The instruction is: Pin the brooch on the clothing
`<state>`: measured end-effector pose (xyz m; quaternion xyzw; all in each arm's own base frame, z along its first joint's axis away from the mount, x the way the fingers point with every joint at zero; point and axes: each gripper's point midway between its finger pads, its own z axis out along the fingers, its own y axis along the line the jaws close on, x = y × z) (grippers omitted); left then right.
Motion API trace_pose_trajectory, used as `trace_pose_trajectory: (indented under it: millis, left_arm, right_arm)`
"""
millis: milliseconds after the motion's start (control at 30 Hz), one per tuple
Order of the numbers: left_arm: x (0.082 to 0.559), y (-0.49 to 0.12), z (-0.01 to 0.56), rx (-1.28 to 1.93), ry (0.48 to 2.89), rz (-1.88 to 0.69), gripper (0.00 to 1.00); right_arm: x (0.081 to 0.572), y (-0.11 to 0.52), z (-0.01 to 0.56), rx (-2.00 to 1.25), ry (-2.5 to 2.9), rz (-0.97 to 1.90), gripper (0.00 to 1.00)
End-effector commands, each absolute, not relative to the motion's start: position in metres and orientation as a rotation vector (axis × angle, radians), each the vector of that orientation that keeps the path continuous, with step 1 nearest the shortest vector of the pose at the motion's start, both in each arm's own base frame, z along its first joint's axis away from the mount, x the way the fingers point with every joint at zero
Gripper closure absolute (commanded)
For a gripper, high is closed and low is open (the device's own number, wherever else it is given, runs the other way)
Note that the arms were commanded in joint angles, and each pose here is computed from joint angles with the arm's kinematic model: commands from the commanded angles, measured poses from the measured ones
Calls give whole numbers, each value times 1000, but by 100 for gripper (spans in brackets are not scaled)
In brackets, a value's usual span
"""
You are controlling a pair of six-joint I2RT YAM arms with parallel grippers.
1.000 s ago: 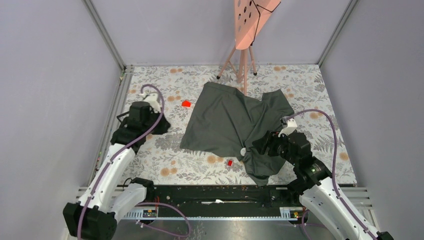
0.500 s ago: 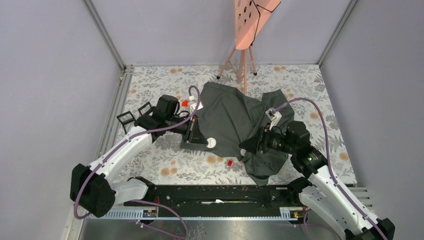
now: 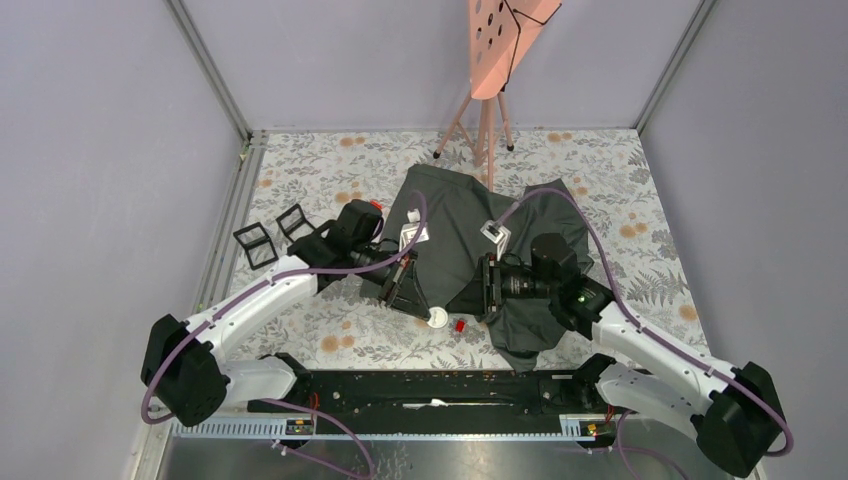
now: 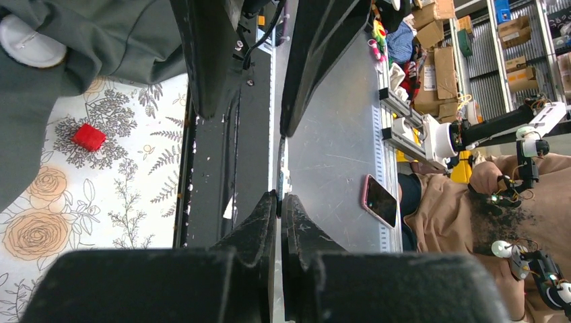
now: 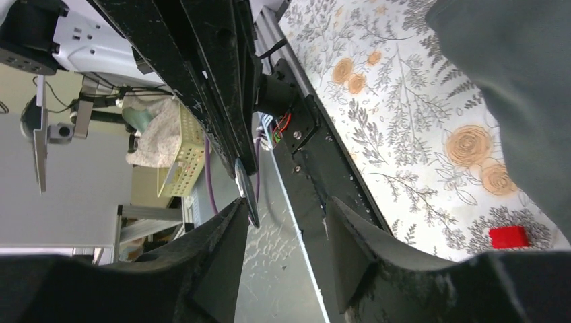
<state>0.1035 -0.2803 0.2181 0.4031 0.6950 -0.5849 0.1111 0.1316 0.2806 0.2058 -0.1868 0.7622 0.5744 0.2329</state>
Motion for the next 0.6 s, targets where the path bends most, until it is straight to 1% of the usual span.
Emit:
trace_pose_trajectory:
  millis: [0,300,533,567]
  left_arm:
    - [100,-286,235,1264,1899,-1757,100]
    - [95,-290,231,1284,1914,-1785,100]
    - [95,-291,230,1284,1923,-1789,100]
    - [95,-291,229,1283,1926,-1788,100]
  right_arm:
    - [123,298,239,-643,1967,1653,49]
    - [116,305,239,-691,1964,1693,57]
    - [110,309,237,-739,1973,1737,73]
    - [109,309,237,-746,1972,1742,77]
